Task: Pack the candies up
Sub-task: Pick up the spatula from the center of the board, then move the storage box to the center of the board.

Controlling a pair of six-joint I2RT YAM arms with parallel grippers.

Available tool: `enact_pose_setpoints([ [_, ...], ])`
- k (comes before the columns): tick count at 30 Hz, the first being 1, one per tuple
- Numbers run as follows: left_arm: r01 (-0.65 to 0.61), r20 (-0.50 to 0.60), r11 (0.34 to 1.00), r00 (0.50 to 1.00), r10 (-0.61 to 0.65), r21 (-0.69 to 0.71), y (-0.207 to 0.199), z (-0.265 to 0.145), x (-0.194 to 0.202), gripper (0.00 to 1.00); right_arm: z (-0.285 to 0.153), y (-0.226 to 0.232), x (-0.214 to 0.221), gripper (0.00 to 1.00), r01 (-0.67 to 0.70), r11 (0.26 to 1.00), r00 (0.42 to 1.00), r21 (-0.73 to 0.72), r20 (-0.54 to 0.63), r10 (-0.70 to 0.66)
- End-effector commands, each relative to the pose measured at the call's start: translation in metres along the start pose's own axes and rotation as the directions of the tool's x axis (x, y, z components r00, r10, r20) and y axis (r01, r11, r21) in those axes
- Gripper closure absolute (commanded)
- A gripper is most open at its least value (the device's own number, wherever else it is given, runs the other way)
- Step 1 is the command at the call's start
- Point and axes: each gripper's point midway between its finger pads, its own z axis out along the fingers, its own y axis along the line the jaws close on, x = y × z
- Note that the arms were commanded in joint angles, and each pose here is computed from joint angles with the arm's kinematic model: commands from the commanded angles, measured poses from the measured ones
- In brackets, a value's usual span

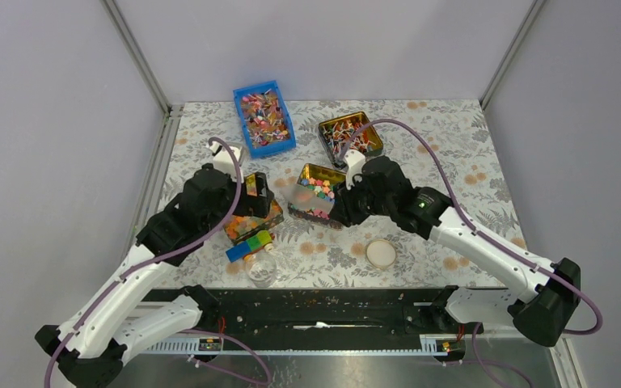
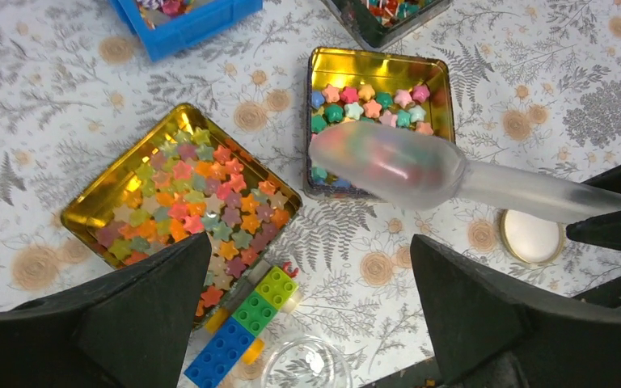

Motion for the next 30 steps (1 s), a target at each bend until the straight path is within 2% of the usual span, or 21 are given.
enact_pose_setpoints([
  [1,0.106,-0.037,0.994,0.994,-0.107,-0.014,-0.005,0.012,0.002,0.01,-0.011,-0.017,0.002,1.00,-0.151,0.987,0.988,0.058,-0.021,0.152],
  [6,0.138,-0.229,0.990,0.965,-0.128,0.027,-0.018,0.030,0.023,0.01,-0.022,-0.031,0.006,1.00,-0.169,0.981,0.985,0.093,-0.001,0.170],
  [12,0.239,-0.436,0.967,0.882,-0.179,0.086,-0.032,0.053,0.046,0.01,-0.038,-0.052,0.009,1.00,-0.203,0.964,0.979,0.174,0.050,0.197],
  [19,0.327,-0.541,0.937,0.814,-0.214,0.122,-0.036,0.104,0.060,0.01,-0.056,-0.069,0.020,1.00,-0.201,0.947,0.979,0.252,0.033,0.199],
  [23,0.338,-0.601,0.937,0.769,-0.218,0.092,-0.026,0.140,0.069,0.13,-0.063,-0.073,0.026,1.00,-0.205,0.941,0.977,0.270,-0.003,0.214],
  [30,0.270,-0.587,0.961,0.787,-0.190,0.052,-0.012,0.191,0.066,0.28,-0.077,-0.082,0.027,1.00,-0.198,0.926,0.978,0.322,-0.004,0.211],
])
